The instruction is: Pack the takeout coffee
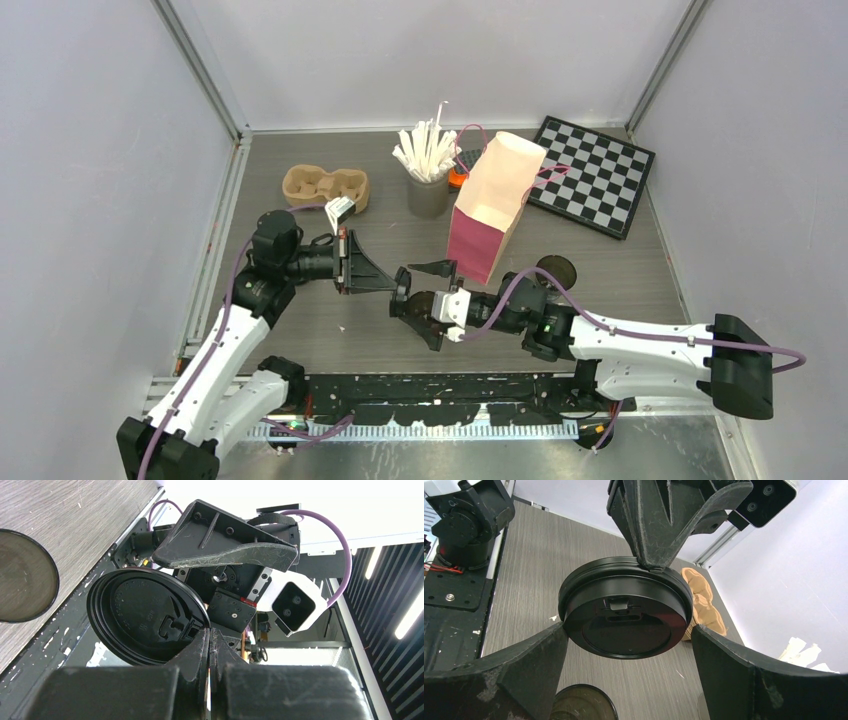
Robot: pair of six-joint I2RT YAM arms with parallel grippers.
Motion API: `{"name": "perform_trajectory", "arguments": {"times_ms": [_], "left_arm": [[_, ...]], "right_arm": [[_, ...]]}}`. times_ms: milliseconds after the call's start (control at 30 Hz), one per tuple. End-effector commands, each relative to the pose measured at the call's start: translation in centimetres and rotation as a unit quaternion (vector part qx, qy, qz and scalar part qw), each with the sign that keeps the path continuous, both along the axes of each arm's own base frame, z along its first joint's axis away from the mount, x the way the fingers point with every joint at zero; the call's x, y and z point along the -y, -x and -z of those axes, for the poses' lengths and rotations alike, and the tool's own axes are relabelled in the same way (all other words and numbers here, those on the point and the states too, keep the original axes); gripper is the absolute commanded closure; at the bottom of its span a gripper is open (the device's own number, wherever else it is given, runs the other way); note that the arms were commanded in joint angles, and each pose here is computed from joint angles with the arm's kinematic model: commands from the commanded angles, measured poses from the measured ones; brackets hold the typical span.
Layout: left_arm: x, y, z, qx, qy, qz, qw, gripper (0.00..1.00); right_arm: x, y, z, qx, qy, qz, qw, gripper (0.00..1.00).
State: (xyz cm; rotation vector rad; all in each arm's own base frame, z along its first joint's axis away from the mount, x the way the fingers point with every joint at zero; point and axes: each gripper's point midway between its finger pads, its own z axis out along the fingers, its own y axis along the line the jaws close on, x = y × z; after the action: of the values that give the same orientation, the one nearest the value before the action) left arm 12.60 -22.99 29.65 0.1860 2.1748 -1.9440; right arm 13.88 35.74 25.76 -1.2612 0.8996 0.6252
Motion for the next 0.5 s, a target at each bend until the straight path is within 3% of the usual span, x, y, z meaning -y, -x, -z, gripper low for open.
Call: {"name": "perform_trajectory", "arguments": {"times_ms": [0,467], "left_arm": [[0.1,0.0,-1.0,0.021,0.004,0.002,1.0,1.0],[0.0,-0.1,-1.0,0.015,0.002,-0.012,1.0,1.0]], "right_arm": [[-0.5,0.2,-3.9,0.021,-0.053,-0.007,0.998,0.04],[0.1,0.0,-2.5,0.018,-0.034,0.003,0.999,0.16]]}}
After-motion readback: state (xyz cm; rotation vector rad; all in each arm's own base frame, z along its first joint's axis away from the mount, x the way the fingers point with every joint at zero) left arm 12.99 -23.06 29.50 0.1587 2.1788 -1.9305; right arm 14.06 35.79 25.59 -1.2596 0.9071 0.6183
